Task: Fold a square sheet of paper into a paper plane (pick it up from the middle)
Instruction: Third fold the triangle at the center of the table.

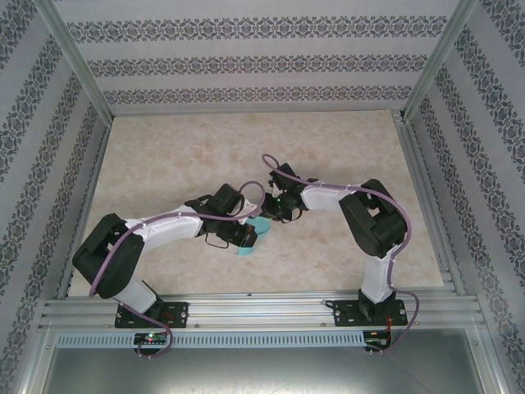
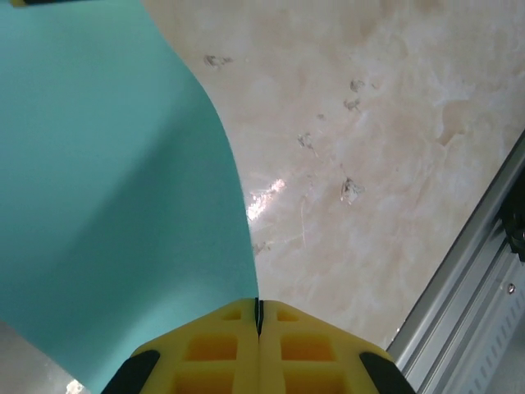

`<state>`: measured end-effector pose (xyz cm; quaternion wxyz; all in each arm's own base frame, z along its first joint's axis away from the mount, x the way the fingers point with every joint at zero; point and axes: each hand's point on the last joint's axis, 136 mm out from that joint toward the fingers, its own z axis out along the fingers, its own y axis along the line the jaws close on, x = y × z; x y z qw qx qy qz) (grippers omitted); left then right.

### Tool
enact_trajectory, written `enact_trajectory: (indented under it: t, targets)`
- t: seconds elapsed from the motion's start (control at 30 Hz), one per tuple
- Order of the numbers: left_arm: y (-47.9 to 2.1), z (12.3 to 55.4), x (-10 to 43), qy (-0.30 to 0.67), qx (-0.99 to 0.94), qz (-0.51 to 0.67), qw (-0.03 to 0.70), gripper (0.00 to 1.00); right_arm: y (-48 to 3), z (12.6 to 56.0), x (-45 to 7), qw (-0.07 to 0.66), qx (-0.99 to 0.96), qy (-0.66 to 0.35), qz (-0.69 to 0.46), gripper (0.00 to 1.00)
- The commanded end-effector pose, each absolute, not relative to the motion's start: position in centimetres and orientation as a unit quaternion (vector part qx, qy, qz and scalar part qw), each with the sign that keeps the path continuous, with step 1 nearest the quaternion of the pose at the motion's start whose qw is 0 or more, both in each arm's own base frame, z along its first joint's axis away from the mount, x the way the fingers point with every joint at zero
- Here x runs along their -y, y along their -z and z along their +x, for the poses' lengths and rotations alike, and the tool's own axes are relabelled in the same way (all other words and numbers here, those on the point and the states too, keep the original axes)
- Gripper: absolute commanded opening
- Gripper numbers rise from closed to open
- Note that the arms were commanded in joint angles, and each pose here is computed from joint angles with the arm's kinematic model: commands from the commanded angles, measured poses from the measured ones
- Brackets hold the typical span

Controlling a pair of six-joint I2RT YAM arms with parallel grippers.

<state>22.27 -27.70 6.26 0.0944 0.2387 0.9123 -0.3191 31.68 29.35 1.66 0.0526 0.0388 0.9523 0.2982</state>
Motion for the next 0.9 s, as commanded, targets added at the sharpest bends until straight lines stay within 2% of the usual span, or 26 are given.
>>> enact_trajectory:
  t: [0.0, 0.87]
  targets:
    - [-6.3, 23.2, 27.5, 0.322, -0.917, 0.218, 0.085, 0.02, 0.2, 31.1, -28.0, 0.037, -0.964, -0.261, 0.031, 0.14]
    - [-3.6, 26.1, 25.0, 0.264, -0.946, 0.169, 0.083, 0.05, 0.8, 30.5, -28.4, 0.028, -0.963, -0.266, 0.039, 0.15]
